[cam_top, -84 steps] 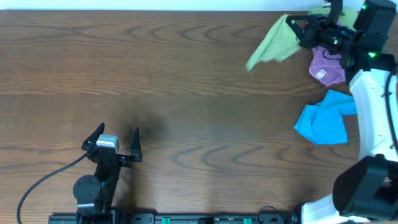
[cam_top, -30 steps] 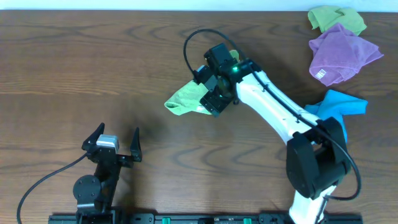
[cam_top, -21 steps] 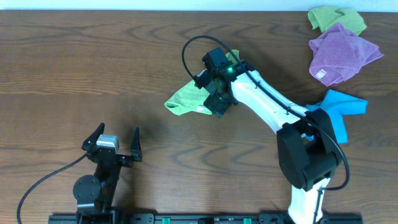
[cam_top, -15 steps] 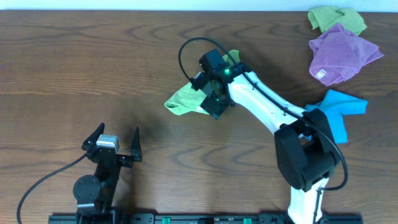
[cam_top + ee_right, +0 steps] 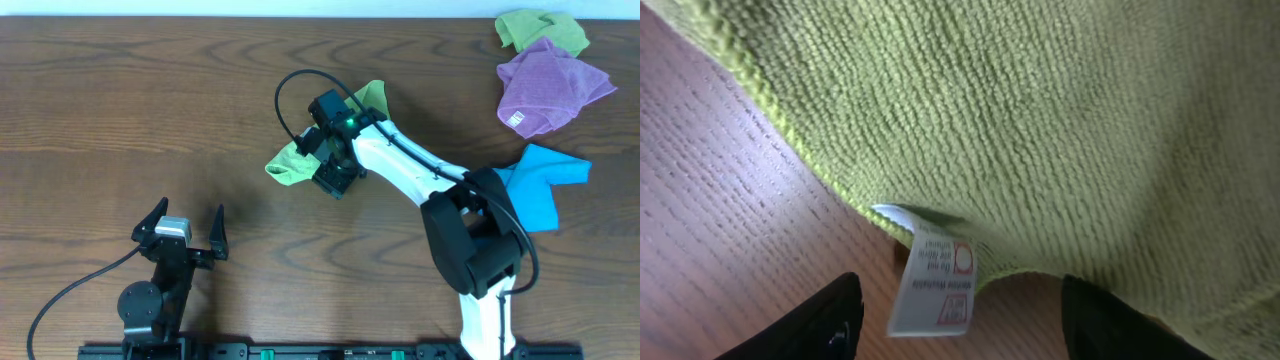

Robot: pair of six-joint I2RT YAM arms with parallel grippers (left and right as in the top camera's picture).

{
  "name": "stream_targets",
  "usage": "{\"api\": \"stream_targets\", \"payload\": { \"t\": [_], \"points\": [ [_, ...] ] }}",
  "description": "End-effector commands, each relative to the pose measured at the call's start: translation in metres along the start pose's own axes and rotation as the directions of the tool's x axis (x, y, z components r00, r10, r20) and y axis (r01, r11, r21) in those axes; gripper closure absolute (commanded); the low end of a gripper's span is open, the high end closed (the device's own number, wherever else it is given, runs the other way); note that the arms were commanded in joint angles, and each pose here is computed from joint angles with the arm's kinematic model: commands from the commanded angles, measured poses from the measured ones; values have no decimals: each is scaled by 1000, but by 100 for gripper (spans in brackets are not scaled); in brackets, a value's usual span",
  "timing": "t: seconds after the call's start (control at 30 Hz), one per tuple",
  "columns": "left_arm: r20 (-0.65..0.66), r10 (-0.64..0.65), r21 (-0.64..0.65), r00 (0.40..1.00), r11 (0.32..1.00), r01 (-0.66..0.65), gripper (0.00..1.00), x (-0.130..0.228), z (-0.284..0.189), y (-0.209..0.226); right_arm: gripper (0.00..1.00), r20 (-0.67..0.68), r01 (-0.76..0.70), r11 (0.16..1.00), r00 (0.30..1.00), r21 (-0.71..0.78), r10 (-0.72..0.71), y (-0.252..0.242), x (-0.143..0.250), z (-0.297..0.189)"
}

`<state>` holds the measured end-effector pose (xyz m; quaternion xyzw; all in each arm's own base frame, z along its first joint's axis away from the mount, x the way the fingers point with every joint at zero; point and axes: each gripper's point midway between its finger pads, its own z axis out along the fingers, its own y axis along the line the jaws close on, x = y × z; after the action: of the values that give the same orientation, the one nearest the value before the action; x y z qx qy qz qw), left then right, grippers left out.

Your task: Fold the cloth

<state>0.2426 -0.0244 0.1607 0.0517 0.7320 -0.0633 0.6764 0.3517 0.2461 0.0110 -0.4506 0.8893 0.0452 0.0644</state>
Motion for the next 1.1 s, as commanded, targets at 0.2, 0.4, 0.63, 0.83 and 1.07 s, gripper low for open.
{"api": "stream_targets", "payload": {
  "t": [0.2, 0.4, 0.63, 0.83, 1.07],
  "points": [
    [-52, 3, 40, 999, 999, -1, 4, 18, 1, -7, 79, 43, 25, 1000, 999, 11, -25, 0, -13, 2],
    [-52, 3, 40, 999, 999, -1, 4, 18, 1, -7, 96, 46, 25, 1000, 999, 12, -26, 0, -14, 2],
    [-52, 3, 40, 999, 999, -1, 5, 18, 1, -7, 97, 40, 24, 1000, 999, 10, -25, 1, -13, 2],
    [-52, 3, 40, 999, 999, -1, 5, 18, 1, -7, 79, 4, 28, 1000, 1000, -13, -28, 8, -4, 2],
    [-52, 3, 41, 999, 999, -1, 5, 18, 1, -7, 69, 30, 39, 999, 999, -5, -39, 9, -12, 3]
  ]
}}
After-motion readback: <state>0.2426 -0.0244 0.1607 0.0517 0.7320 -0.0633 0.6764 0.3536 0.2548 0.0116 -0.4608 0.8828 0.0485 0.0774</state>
